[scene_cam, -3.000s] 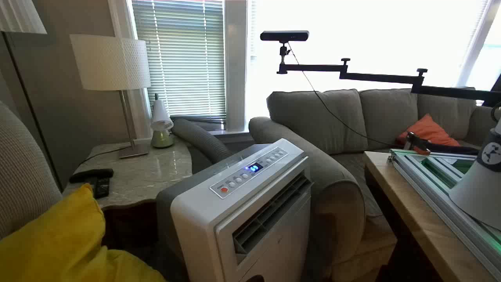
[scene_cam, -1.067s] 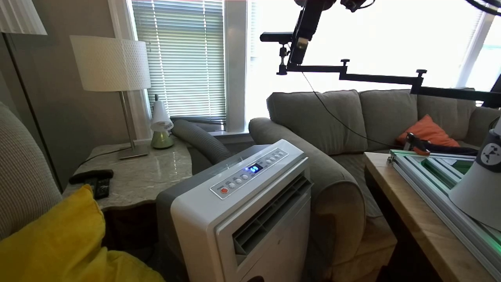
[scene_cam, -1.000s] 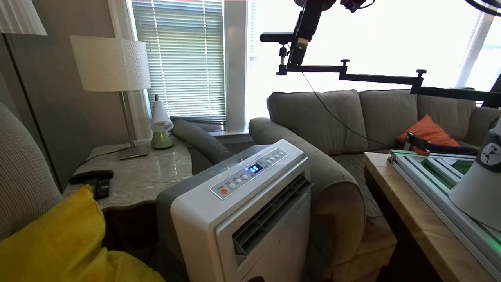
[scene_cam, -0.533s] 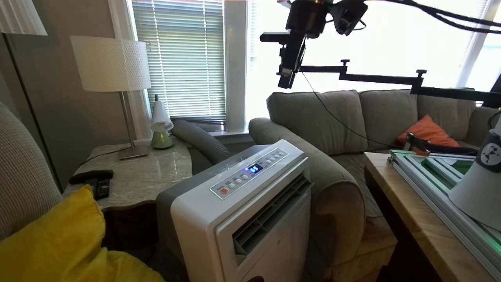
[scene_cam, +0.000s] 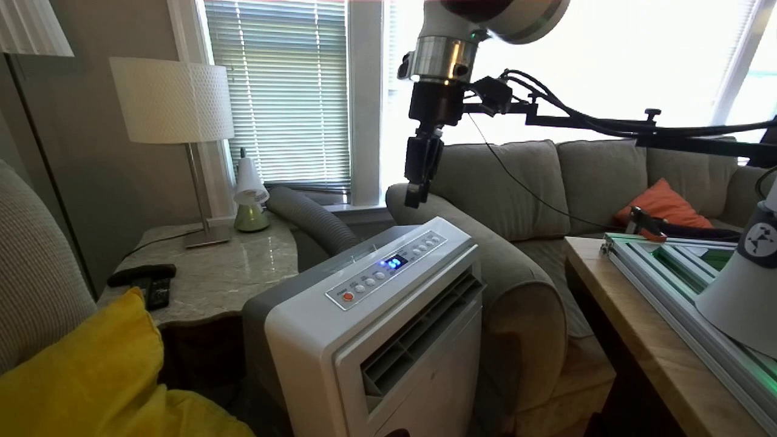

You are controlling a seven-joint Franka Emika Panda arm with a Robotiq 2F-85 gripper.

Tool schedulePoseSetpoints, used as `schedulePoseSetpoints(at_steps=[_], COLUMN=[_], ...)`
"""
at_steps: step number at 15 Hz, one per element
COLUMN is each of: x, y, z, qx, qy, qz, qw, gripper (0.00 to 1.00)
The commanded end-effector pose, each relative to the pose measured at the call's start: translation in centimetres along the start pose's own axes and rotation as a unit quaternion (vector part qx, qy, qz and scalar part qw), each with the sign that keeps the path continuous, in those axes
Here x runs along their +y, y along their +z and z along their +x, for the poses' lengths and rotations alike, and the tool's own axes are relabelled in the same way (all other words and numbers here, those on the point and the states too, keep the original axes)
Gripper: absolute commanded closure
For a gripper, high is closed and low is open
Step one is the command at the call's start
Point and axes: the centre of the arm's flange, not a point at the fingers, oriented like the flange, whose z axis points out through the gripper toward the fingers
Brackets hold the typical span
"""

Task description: Press the button on the machine and place the pillow on top of it

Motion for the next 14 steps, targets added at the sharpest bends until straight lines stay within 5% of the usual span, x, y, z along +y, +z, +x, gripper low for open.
schedulePoseSetpoints(at_steps=[1, 4, 5, 6, 8, 14], x=[-0.2, -0.8, -1.0, -1.3, -1.3, -1.7], y=[3.0, 4.1, 4.4, 2.8, 3.6, 4.8], z=[4.1, 6.1, 6.6, 4.5, 5.4, 5.9], qx=[0.003, -0.001, -0.002, -0.004, -0.007, -0.006], qy=[-0.007, -0.012, -0.011, -0.011, -0.014, -0.016], qz=[-0.001, -0.005, -0.015, -0.008, -0.013, -0.004], qw=[1.0000, 0.9999, 0.9998, 0.9999, 0.9998, 0.9998], gripper=[0.78, 0.98, 1.00, 0.88, 0.98, 1.00])
